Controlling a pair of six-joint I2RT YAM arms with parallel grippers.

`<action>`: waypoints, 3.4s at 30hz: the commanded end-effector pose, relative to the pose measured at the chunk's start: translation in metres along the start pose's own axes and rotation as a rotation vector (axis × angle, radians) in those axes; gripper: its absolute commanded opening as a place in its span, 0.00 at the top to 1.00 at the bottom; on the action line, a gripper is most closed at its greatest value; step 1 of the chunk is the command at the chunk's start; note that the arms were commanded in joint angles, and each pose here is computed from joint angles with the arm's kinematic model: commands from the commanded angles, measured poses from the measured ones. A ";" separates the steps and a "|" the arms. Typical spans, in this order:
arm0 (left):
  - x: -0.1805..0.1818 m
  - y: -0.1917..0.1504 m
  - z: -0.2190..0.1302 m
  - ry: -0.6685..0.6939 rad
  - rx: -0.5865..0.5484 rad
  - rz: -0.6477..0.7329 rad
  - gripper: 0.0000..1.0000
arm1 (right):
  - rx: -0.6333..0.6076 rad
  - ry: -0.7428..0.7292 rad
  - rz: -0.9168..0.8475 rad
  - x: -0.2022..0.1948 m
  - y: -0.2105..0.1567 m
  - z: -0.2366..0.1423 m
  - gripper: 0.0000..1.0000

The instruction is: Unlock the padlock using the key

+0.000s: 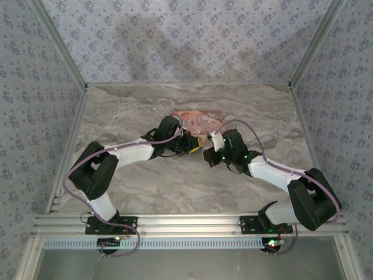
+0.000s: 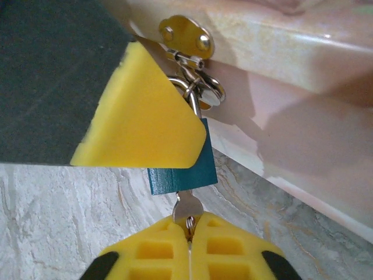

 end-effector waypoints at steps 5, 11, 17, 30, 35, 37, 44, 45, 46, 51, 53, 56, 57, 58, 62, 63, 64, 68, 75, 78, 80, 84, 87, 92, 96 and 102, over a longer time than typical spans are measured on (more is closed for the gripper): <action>-0.025 -0.012 -0.006 -0.115 0.063 0.062 1.00 | -0.052 0.003 -0.065 0.010 0.033 0.002 1.00; -0.025 -0.014 -0.004 -0.118 0.078 0.064 1.00 | -0.051 -0.010 -0.070 0.012 0.033 0.004 0.93; -0.025 -0.010 -0.006 -0.118 0.070 0.063 1.00 | -0.031 -0.047 -0.076 0.010 0.028 0.002 0.74; -0.022 -0.007 -0.010 -0.108 0.059 0.058 1.00 | -0.014 0.016 -0.080 0.011 0.025 0.001 1.00; -0.016 -0.008 -0.010 -0.070 0.041 0.054 0.88 | -0.004 0.067 -0.064 0.012 0.022 0.005 1.00; -0.014 -0.009 -0.010 -0.063 0.039 0.052 0.79 | -0.002 0.077 -0.048 0.011 0.018 0.009 1.00; -0.001 -0.011 -0.014 -0.007 -0.010 0.037 0.60 | 0.041 0.076 -0.022 0.009 -0.004 0.020 1.00; 0.002 -0.011 -0.014 0.001 -0.014 0.030 0.60 | 0.048 0.073 -0.025 0.009 -0.006 0.021 1.00; 0.004 -0.012 -0.014 0.005 -0.019 0.025 0.60 | 0.055 0.072 -0.027 0.009 -0.008 0.023 1.00; 0.015 -0.014 -0.016 0.036 -0.039 0.002 0.59 | 0.078 0.068 -0.053 0.013 -0.014 0.028 1.00; 0.017 -0.015 -0.016 0.050 -0.039 -0.003 0.59 | 0.077 0.067 -0.053 0.013 -0.014 0.028 1.00; 0.021 -0.017 -0.015 0.082 -0.040 -0.009 0.58 | 0.077 0.059 -0.055 0.014 -0.015 0.030 1.00; 0.022 -0.019 -0.014 0.093 -0.040 -0.009 0.58 | 0.081 0.054 -0.055 0.014 -0.016 0.031 1.00; 0.024 -0.020 -0.013 0.103 -0.038 -0.009 0.58 | 0.085 0.055 -0.056 0.015 -0.018 0.033 1.00; 0.030 -0.025 -0.004 0.118 -0.020 -0.021 0.57 | 0.088 0.046 -0.052 0.015 -0.022 0.037 1.00; 0.031 -0.026 -0.002 0.123 -0.020 -0.021 0.57 | 0.085 0.044 -0.052 0.014 -0.022 0.037 1.00; 0.032 -0.026 0.000 0.130 -0.017 -0.026 0.57 | 0.084 0.043 -0.054 0.015 -0.022 0.037 1.00; 0.037 -0.026 0.008 0.146 -0.008 -0.046 0.59 | 0.078 0.032 -0.059 0.015 -0.021 0.036 1.00; 0.044 -0.028 0.004 0.174 -0.031 -0.065 0.58 | 0.102 0.021 -0.086 0.015 -0.021 0.039 1.00; 0.046 -0.030 -0.005 0.196 -0.057 -0.057 0.57 | 0.126 0.026 -0.103 0.015 -0.021 0.040 1.00; 0.047 -0.030 -0.010 0.209 -0.076 -0.049 0.57 | 0.145 0.030 -0.110 0.015 -0.022 0.041 1.00; 0.049 -0.029 -0.017 0.216 -0.090 -0.051 0.57 | 0.144 0.012 -0.100 0.014 -0.022 0.042 0.81; 0.047 -0.028 -0.023 0.224 -0.103 -0.039 0.57 | 0.125 -0.015 -0.089 0.012 -0.019 0.039 0.70; 0.043 -0.027 -0.038 0.220 -0.145 -0.025 0.57 | 0.106 -0.037 -0.086 0.013 -0.017 0.029 0.68; 0.038 -0.026 -0.058 0.240 -0.196 0.009 0.57 | 0.076 -0.055 -0.092 0.017 -0.011 0.014 0.68; 0.032 -0.020 -0.090 0.263 -0.293 0.049 0.54 | 0.059 -0.109 -0.110 0.023 -0.016 0.009 0.61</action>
Point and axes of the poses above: each hand's point on the last joint's axis, 136 mm out from that joint toward the fingers, its own z axis out along the fingers, its own x axis along the line the jaws close on, y = z × x, the point moved 10 cm from there along -z, back along the fingers, and after that the axes turned 6 degrees about -z, right-handed, at the moved point
